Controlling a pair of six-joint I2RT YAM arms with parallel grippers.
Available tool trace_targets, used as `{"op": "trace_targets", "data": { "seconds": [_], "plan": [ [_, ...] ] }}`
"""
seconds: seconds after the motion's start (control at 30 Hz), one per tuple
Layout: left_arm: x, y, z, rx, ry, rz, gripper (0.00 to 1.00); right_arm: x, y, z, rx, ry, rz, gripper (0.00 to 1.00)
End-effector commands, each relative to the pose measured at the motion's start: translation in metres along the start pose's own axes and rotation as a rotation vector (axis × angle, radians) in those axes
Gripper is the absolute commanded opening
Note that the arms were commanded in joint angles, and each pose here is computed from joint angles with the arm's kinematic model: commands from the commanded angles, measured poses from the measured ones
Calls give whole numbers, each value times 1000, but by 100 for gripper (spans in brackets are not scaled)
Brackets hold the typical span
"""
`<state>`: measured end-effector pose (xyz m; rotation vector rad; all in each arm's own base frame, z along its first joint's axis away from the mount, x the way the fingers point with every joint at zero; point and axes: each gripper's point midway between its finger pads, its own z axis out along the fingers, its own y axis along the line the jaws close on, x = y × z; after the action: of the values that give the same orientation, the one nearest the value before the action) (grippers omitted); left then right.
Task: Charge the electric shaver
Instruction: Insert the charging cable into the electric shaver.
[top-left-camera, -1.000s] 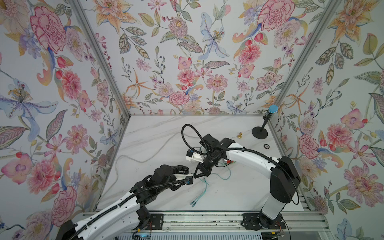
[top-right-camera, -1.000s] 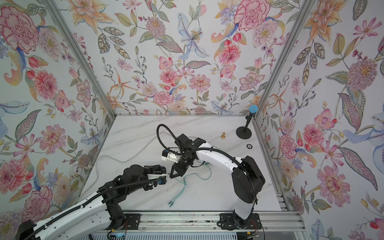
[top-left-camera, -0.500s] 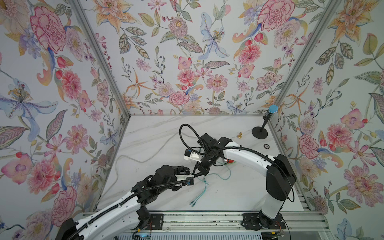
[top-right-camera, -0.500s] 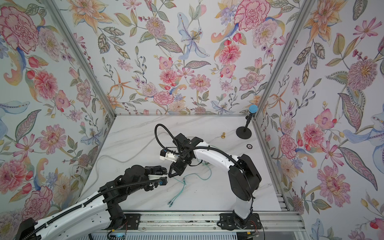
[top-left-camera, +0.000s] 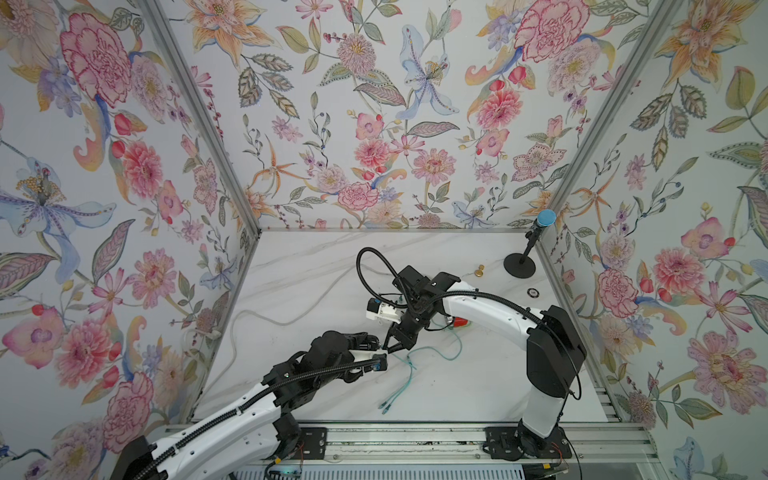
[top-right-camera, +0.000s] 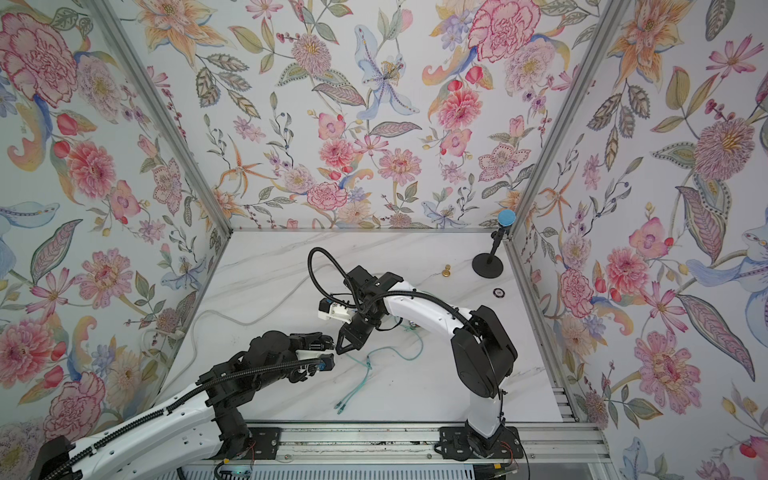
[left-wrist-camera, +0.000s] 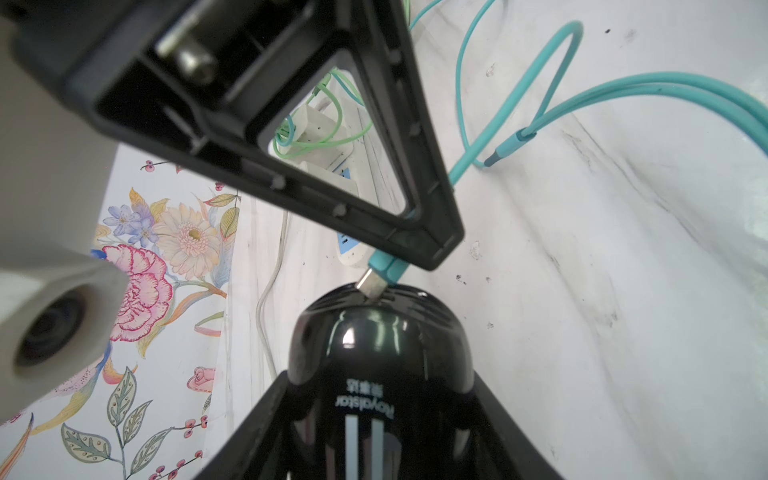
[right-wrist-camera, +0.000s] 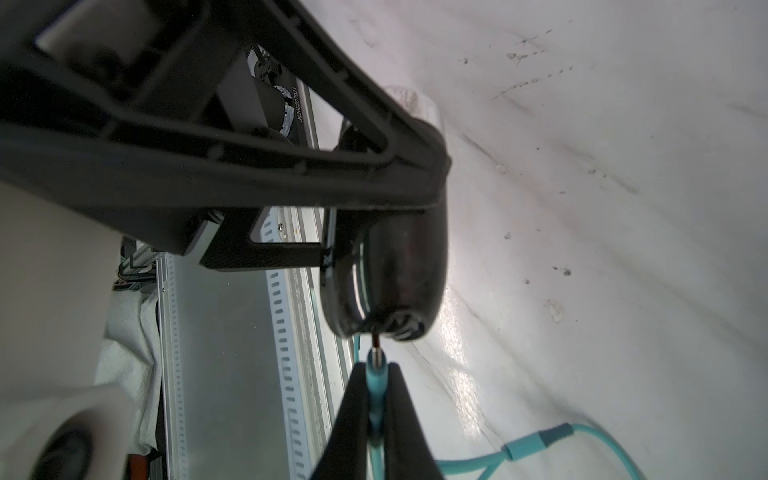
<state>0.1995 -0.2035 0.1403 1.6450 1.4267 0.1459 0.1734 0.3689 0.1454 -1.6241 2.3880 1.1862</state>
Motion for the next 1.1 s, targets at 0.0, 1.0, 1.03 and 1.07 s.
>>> {"op": "trace_targets", "data": {
  "seconds": [0.0,1.0,1.03,1.07],
  "plan": [
    [-12,9,-3,-48,-48,-1,0,-1,5,4,-25,14,-26,0],
    [-34,10,-9,1,-90,272,0,12,9,8,-37,87,-23,0],
    [-36,8,-10,7,-95,287,0,12,9,8,-36,87,-24,0],
    [-37,6,-10,18,-98,301,0,11,9,7,-34,87,-24,0]
  ]
}}
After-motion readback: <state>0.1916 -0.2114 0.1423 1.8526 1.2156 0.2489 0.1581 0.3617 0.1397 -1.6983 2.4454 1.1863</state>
